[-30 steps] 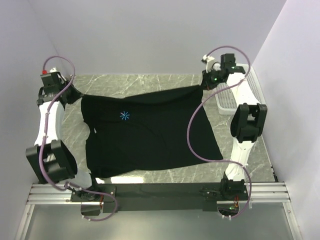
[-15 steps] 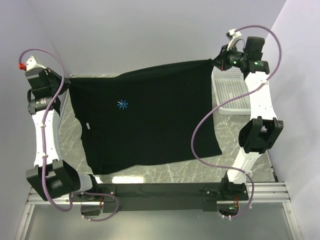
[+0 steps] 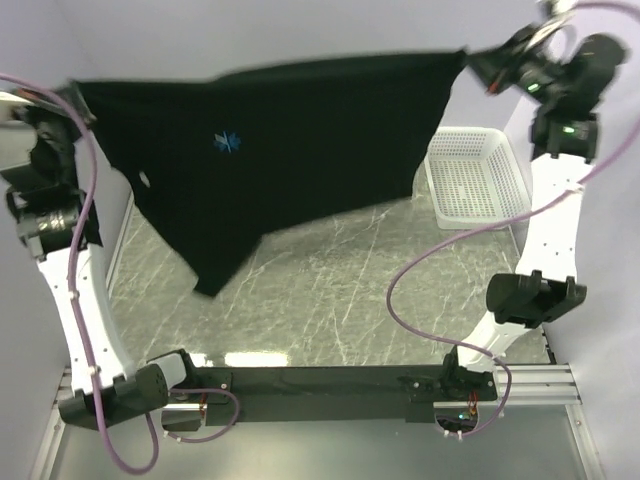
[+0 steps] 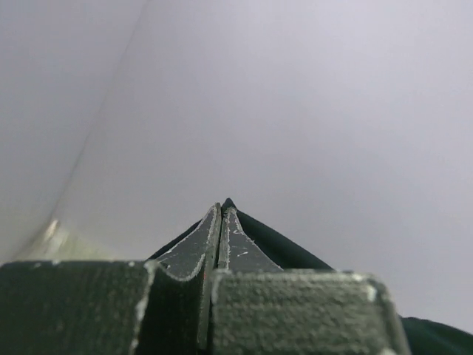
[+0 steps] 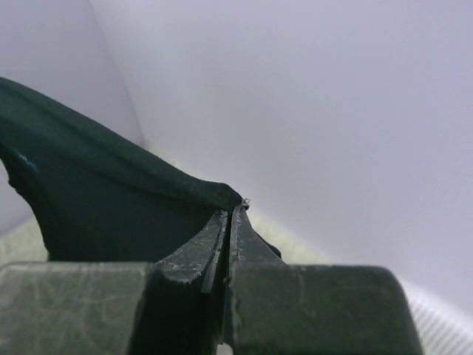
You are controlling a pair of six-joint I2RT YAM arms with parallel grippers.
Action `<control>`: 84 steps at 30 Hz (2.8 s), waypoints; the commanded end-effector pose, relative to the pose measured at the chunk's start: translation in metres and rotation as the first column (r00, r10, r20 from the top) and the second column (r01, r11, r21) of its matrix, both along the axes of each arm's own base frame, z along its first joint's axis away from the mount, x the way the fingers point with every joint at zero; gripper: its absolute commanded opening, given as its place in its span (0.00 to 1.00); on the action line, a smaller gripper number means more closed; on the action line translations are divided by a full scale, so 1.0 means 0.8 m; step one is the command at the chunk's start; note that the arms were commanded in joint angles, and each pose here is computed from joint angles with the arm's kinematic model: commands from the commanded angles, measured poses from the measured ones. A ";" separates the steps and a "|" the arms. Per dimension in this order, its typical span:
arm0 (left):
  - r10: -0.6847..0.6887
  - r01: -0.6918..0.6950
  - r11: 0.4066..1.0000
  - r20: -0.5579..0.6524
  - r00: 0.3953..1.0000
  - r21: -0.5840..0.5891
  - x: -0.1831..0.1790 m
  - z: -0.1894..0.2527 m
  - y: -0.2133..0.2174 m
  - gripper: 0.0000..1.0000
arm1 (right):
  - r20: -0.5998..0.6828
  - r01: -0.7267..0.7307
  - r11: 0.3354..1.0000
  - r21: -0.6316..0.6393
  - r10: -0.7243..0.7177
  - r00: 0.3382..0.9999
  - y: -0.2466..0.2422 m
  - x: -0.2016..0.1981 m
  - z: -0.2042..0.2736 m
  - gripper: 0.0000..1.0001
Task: Fold and stack the t-shirts
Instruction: Flatten the tshirt out
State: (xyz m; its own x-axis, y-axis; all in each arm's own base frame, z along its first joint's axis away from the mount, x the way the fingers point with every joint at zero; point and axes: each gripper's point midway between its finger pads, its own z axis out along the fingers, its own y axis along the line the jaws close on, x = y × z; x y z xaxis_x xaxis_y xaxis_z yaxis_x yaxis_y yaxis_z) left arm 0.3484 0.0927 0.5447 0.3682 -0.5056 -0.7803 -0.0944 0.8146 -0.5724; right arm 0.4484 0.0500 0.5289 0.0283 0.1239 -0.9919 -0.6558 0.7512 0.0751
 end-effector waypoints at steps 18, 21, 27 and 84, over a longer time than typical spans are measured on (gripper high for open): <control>0.167 -0.251 0.968 0.663 0.730 0.033 -0.268 0.282 -0.037 0.01 | 0.666 -0.065 0.994 0.088 -0.010 0.746 0.004 -0.291 0.303 0.00; 0.171 -0.229 0.973 0.613 0.771 0.016 -0.242 0.260 -0.030 0.01 | 0.614 -0.036 0.993 0.112 -0.040 0.788 -0.009 -0.266 0.286 0.00; 0.187 -0.190 0.981 0.418 0.889 -0.034 -0.156 0.165 -0.002 0.01 | 0.414 0.115 0.990 0.075 -0.136 0.900 -0.036 -0.157 0.179 0.00; -0.150 0.020 0.975 -0.586 0.796 -0.222 0.317 -0.510 0.036 0.01 | -0.346 0.338 0.886 -0.317 -0.439 0.829 0.014 0.260 -0.462 0.00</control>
